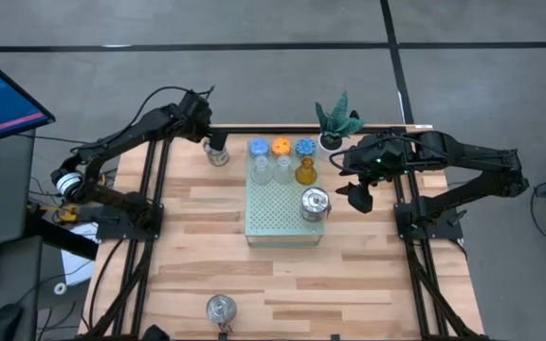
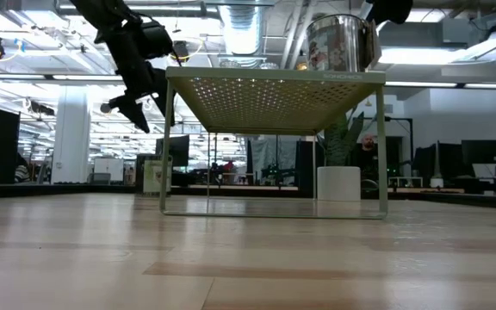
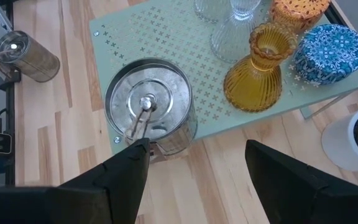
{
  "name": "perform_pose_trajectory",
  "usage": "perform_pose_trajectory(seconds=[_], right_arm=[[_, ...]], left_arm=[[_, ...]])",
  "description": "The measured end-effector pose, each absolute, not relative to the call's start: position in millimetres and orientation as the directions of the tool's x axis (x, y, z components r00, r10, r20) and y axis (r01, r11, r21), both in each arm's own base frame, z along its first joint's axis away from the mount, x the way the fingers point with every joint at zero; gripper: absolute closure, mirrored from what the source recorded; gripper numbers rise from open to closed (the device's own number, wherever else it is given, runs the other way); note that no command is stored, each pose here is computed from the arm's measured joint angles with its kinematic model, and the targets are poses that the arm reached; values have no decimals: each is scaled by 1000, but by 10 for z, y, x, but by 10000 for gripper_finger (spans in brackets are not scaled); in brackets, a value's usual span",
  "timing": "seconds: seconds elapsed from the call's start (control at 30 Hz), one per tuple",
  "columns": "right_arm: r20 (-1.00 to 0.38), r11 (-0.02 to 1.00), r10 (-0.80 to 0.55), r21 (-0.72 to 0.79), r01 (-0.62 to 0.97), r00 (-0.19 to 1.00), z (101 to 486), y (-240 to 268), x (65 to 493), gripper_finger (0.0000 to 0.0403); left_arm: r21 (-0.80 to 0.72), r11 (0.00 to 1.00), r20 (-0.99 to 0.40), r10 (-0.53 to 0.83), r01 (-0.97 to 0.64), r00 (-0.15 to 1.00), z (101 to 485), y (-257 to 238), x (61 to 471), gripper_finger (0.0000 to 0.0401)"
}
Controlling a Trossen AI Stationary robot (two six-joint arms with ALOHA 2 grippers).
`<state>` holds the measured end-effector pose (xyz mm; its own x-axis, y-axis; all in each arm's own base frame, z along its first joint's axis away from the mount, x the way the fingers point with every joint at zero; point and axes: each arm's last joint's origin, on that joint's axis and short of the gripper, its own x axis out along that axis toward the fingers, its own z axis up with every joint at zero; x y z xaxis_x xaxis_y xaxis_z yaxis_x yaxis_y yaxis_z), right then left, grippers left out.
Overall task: Stock candles and holders on shelf
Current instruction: Put the top silver scented candle can on the shelf aligned with the other silver scented candle
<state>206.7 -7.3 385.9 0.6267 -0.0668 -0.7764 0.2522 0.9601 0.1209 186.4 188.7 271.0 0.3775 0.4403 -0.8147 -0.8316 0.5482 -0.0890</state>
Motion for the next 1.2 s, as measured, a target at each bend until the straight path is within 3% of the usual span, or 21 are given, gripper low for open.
perform_pose_trajectory(seconds=[0.2, 0.37, 0.6, 1.2], right_arm=[[-776, 960, -67, 122, 253, 627, 3859, -73, 2067, 147], [-776, 959, -67, 124, 256, 627, 3859, -73, 2067, 147], [-776, 958, -62, 130, 256, 627, 3859, -69, 2068, 147], [-776, 958, -62, 130, 255, 627, 3859, -69, 2067, 147]], left_arm=[[-94, 626, -845, 361, -774, 394, 2747, 2047, 1920, 17], [7, 698, -895, 324, -716, 307, 2794, 2156, 2013, 19], [-23, 759, -935, 213, -651, 282, 2563, 2216, 2133, 19], [27, 776, -963, 190, -630, 193, 2275, 2220, 2088, 20]])
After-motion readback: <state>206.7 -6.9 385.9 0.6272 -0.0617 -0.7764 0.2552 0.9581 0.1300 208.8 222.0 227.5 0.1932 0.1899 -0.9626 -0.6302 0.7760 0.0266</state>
